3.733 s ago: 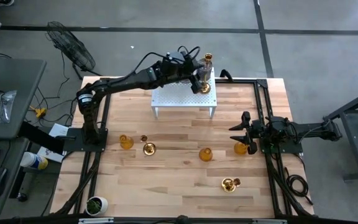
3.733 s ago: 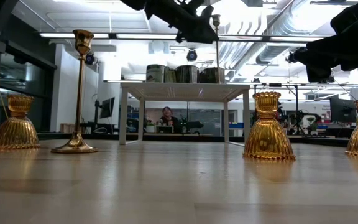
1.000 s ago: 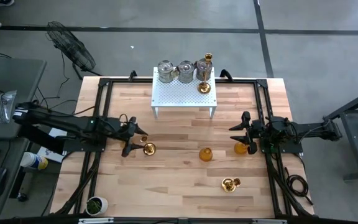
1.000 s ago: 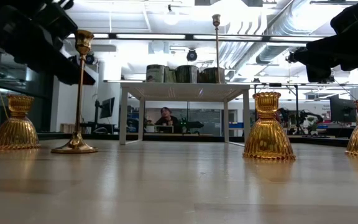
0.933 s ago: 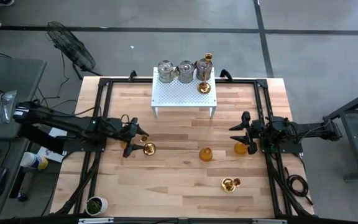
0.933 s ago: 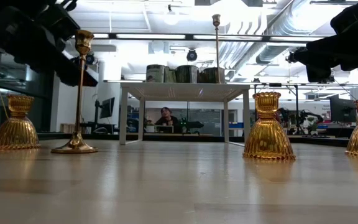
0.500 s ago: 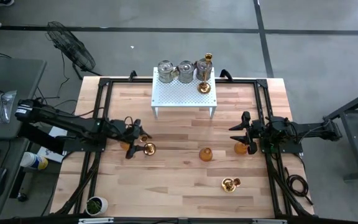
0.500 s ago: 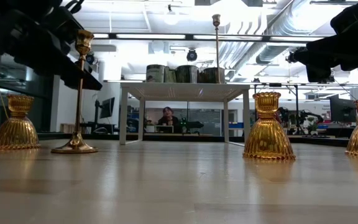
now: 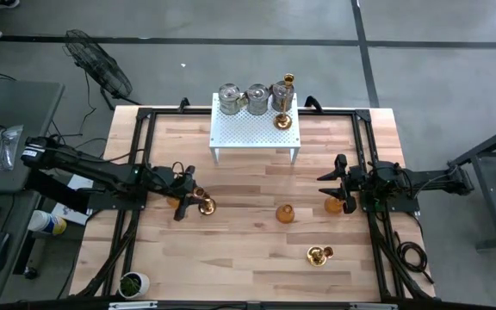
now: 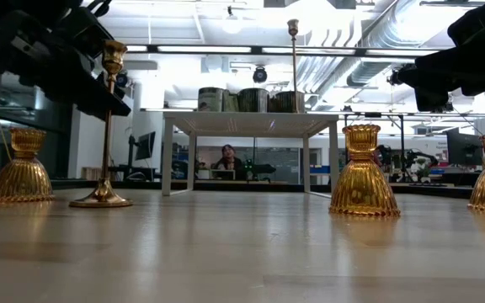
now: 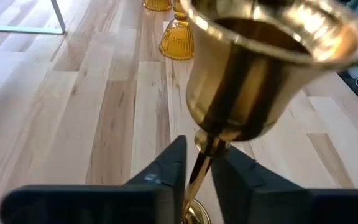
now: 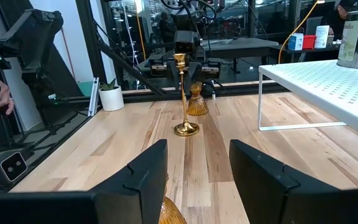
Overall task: Pick & Place candle stick holders
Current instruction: Put the top gold candle stick holder aligned with the other gold candle stick holder on the shelf
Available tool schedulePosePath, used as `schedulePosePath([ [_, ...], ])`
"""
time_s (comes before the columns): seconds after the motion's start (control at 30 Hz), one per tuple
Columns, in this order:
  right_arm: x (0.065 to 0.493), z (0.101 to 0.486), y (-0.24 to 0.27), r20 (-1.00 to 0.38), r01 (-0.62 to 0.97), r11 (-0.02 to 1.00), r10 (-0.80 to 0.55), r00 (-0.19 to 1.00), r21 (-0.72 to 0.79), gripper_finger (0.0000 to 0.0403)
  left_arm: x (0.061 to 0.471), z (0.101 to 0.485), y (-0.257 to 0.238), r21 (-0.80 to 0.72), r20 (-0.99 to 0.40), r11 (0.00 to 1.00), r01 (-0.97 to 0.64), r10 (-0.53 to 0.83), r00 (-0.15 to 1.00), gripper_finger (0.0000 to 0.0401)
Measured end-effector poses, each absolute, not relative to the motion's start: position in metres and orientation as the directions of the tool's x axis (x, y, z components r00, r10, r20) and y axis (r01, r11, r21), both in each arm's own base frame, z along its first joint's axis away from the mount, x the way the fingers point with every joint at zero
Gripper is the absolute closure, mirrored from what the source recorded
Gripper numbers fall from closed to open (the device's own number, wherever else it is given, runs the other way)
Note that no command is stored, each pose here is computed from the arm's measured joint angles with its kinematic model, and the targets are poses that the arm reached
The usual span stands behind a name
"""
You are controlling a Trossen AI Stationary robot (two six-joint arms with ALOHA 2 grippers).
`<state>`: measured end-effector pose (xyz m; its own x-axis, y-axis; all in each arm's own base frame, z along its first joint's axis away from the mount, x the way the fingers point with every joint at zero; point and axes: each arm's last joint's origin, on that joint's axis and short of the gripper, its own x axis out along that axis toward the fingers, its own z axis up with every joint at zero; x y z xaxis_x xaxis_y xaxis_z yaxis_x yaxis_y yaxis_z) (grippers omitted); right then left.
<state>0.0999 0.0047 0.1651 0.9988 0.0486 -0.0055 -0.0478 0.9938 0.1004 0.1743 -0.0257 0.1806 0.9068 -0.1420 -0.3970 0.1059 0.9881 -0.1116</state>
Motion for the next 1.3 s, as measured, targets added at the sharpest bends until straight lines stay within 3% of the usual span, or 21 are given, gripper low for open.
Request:
schedulePosePath([
  [0.17,0.100,0.165,0.005,-0.006,-0.048,0.994,0.049,0.999,0.100,0.0238,0.175,0.183,-0.025,-0.106,-0.378,0.990,0.096,-0.129,0.917,0.0391],
  [0.47,0.100,0.165,0.005,-0.006,-0.048,0.994,0.049,0.999,0.100,0.0238,0.186,0.216,-0.025,-0.094,-0.335,0.994,0.052,-0.081,0.939,0.0393],
  [0.87,0.100,0.165,0.005,-0.006,-0.048,0.994,0.049,0.999,0.100,0.0238,0.198,0.288,-0.020,-0.009,-0.296,0.987,-0.162,0.152,0.943,0.0394],
  [1.3,0.100,0.165,0.005,-0.005,-0.048,0.994,0.049,0.999,0.100,0.0238,0.262,0.360,0.013,-0.031,-0.232,0.902,-0.432,0.414,0.880,0.0394],
])
